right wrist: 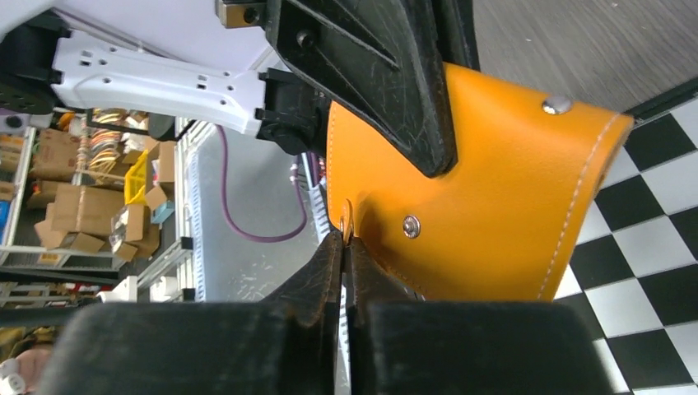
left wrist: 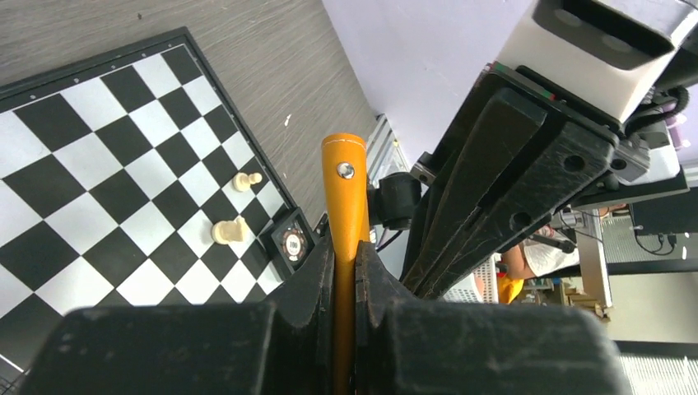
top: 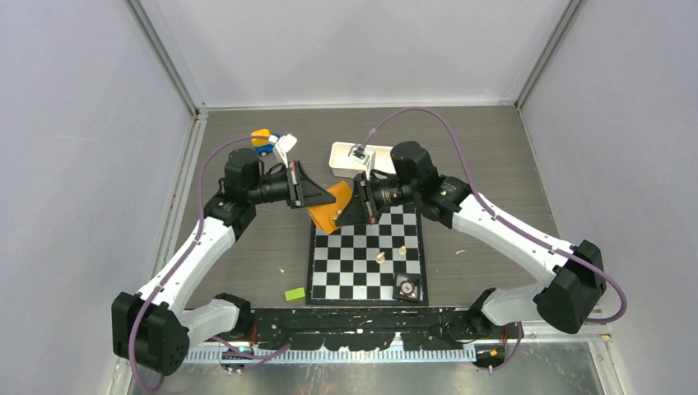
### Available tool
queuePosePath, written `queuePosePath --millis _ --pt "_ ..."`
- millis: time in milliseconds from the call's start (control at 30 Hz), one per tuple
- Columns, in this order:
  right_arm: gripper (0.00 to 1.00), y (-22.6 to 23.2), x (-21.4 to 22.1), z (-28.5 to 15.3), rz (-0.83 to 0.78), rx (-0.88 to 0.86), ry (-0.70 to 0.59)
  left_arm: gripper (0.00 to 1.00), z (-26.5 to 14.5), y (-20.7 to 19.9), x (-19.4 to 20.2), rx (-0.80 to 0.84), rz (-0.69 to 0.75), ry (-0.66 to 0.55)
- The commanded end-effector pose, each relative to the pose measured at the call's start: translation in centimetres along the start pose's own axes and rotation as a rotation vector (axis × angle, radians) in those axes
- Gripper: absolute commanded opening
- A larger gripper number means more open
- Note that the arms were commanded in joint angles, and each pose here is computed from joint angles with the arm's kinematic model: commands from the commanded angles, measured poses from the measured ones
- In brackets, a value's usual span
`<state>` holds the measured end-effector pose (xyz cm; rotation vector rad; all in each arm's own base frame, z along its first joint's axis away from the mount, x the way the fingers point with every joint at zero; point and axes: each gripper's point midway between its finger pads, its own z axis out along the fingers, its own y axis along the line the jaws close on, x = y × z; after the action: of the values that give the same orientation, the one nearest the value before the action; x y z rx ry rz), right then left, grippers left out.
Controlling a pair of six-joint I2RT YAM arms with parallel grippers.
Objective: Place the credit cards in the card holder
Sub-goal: Open the card holder at the center of the board.
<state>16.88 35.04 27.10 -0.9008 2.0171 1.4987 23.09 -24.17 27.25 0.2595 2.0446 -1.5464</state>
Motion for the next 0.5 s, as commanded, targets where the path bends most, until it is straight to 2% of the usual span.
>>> queuePosePath --millis 0,67,133,200,300,467 --pt "0.18 3.6 -2.2 -1.8 -0.112 -0.012 -0.073 0.0 0.2 1.0 -2.6 -0.069 0.075 -0.117" --pt "0.41 1.3 -3.6 -2.5 -0.083 0.148 -0.168 0.0 -0.1 0.6 -2.9 -0.06 0.118 -0.152" --pt "0.56 -1.2 -5.1 -3.7 -0.031 0.31 -0.272 0.0 -0.7 0.4 -3.0 -0.067 0.167 -0.196" --pt "0.66 -3.1 -6.1 -4.7 0.033 0.432 -0.359 0.0 -1.3 0.8 -3.3 -0.103 0.211 -0.248" --pt "0.7 -4.6 -6.6 -4.7 0.153 0.49 -0.425 0.0 -2.0 1.5 -3.1 -0.145 0.235 -0.289" --pt "0.7 -6.2 -6.3 -1.9 0.308 0.44 -0.441 0.0 -2.2 1.8 -2.8 -0.142 0.224 -0.322"
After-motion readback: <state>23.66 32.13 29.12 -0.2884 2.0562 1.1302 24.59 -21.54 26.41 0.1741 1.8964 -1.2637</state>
